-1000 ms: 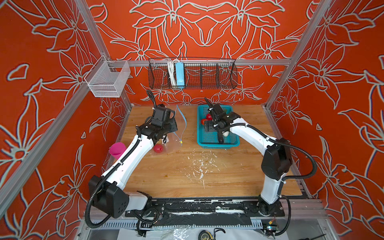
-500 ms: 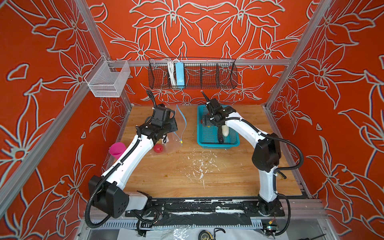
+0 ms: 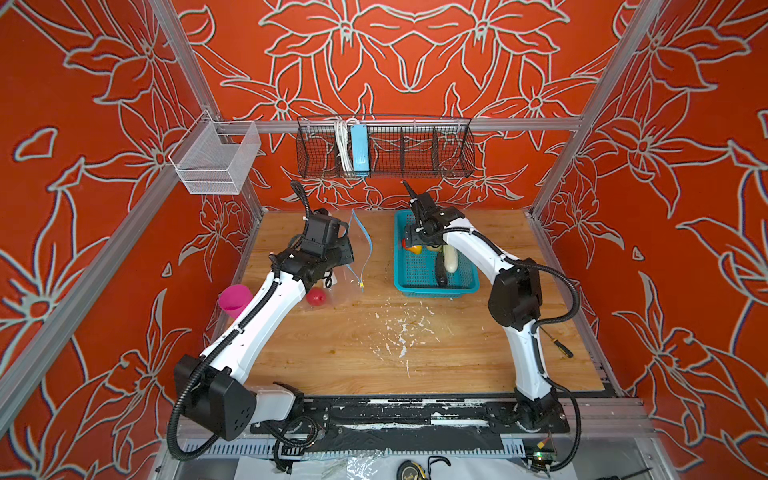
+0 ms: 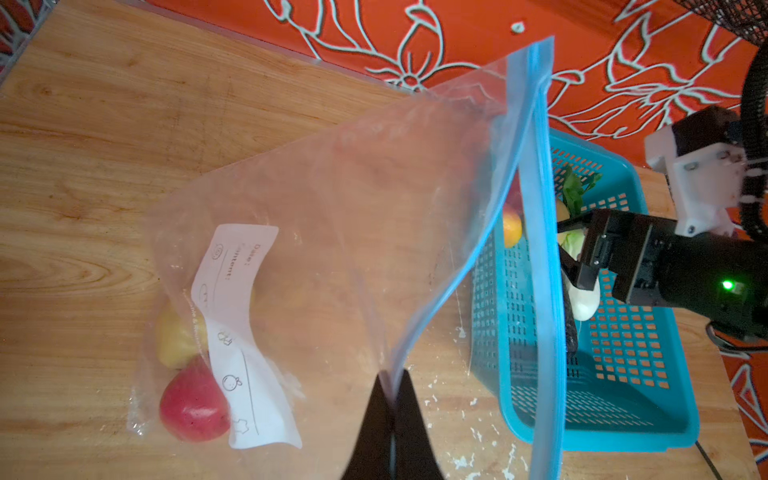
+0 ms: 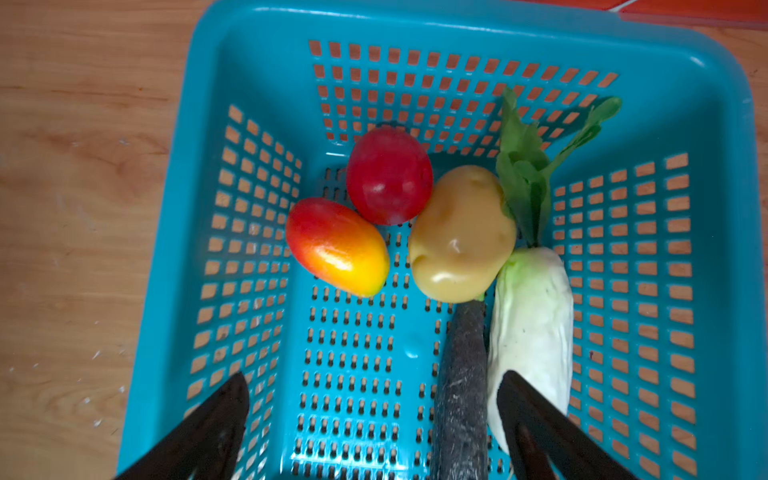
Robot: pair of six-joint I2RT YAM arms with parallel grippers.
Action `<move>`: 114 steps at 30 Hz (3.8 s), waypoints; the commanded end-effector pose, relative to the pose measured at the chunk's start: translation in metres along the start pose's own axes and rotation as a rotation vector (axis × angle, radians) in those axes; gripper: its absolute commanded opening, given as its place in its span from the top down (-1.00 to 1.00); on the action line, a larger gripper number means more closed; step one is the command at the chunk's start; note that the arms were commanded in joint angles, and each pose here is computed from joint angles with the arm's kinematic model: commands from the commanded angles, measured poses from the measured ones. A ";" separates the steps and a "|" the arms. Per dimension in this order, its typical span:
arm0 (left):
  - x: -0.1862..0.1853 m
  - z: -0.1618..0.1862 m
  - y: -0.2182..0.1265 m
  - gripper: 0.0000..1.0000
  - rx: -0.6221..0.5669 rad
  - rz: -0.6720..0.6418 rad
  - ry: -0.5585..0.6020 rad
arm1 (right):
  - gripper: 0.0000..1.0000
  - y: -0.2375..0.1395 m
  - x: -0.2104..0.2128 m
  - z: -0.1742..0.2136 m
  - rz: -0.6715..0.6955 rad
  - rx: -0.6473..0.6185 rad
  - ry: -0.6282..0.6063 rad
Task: Place the food in the zip-top bag and seal the zipper
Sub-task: 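Lower the right gripper into the basket and grasp another red fruit, then lift the red fruit out of the teal basket with the right gripper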
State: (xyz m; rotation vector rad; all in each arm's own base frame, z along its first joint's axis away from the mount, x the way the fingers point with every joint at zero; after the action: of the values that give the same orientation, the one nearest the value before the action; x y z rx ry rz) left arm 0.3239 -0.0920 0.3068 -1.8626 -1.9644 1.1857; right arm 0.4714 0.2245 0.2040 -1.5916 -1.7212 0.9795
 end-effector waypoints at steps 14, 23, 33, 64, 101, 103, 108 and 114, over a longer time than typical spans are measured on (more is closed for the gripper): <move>0.002 -0.009 -0.021 1.00 -0.075 0.008 -0.004 | -0.87 0.031 -0.009 -0.012 0.029 -0.027 0.058; 0.001 -0.008 -0.021 1.00 -0.066 0.029 -0.015 | -0.84 0.048 -0.007 -0.021 0.011 -0.069 0.092; 0.000 -0.008 -0.021 1.00 -0.066 0.033 -0.018 | -0.78 0.073 -0.008 -0.030 0.023 -0.086 0.102; 0.001 -0.007 -0.019 1.00 -0.061 0.029 -0.015 | -0.46 0.128 -0.020 -0.020 0.004 -0.018 0.211; -0.001 -0.007 -0.021 1.00 -0.063 0.051 -0.019 | 0.05 0.034 -0.019 -0.023 -0.270 -0.070 0.273; -0.001 -0.006 -0.021 1.00 -0.070 0.058 -0.020 | 0.05 0.031 -0.020 -0.020 -0.272 -0.072 0.275; 0.000 -0.006 -0.020 1.00 -0.065 0.051 -0.017 | 0.05 0.030 -0.022 -0.010 -0.268 -0.068 0.273; -0.002 -0.005 -0.018 1.00 -0.053 0.065 -0.017 | 0.08 0.025 -0.022 0.003 -0.303 -0.044 0.280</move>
State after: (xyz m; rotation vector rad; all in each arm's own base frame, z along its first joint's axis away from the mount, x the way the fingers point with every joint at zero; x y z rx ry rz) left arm 0.3140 -0.0897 0.3177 -1.9283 -1.9782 1.1757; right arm 0.4907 0.2046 0.1670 -1.3843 -1.7057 0.6077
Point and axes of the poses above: each gripper's point midway between its finger pads, its own y axis out along the fingers, its own x axis along the line the jaws close on, z = x × y, the point moved 7 cm from there along -y, back along the fingers, and after that the axes turned 6 degrees about -y, right-handed, at the moved point
